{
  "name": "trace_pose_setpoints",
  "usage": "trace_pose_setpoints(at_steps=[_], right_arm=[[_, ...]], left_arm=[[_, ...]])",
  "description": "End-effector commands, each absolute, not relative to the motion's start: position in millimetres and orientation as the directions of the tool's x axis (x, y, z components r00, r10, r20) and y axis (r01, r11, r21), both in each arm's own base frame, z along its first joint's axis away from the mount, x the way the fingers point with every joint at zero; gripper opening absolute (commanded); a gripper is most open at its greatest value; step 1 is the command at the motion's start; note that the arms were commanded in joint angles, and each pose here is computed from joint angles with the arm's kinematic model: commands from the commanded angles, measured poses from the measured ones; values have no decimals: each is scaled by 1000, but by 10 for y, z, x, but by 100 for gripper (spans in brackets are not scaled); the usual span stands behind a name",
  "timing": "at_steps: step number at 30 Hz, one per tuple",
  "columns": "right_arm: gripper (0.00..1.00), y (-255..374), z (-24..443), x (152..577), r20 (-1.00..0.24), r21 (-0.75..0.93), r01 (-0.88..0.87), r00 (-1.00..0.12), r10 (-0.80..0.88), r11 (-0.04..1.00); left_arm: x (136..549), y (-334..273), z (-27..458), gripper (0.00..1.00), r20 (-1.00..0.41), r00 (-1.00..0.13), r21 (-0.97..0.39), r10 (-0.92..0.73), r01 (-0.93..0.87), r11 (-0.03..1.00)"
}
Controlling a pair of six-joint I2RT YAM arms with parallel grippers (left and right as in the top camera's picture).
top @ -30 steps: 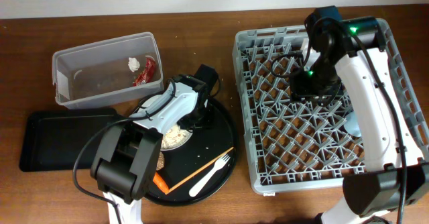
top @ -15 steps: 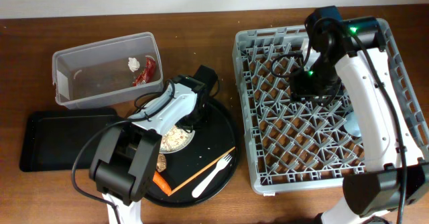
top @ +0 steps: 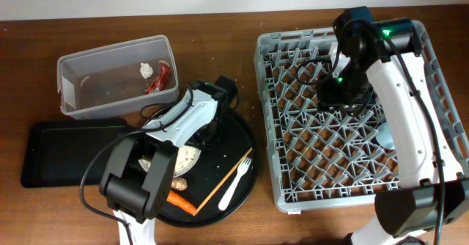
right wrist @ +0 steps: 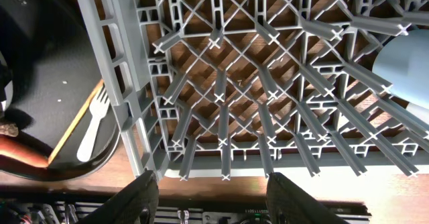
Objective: Sort waste into correct bins and load items into the dishwasher rack
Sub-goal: 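Grasp the rim of the rice plate with the left gripper, then lift the plate and move it over the black tray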
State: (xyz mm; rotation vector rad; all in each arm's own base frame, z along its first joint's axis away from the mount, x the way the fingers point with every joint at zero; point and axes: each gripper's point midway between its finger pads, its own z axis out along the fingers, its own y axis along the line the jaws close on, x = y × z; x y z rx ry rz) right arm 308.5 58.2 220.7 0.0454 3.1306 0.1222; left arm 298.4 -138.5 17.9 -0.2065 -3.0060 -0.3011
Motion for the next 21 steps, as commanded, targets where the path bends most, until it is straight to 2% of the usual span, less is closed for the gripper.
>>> trace_pose_setpoints(at_steps=[1,8,15,21], right_arm=[[56,557,2214,3067,-6,68,21,-1000,21,997],[56,557,2214,3067,-6,68,21,-1000,21,997],[56,557,2214,3067,-6,68,21,-1000,21,997],[56,555,2214,3068,-7,68,17,-1000,17,998]], left_arm=[[3072,-1357,271,1,113,-986,221,122,145,964],[3175,-1299,634,1,79,-991,273,109,127,954],[3116,-1173,1042,1,24,-996,259,91,94,961],[3201,-535,1426,1,-61,-993,224,-100,-112,968]])
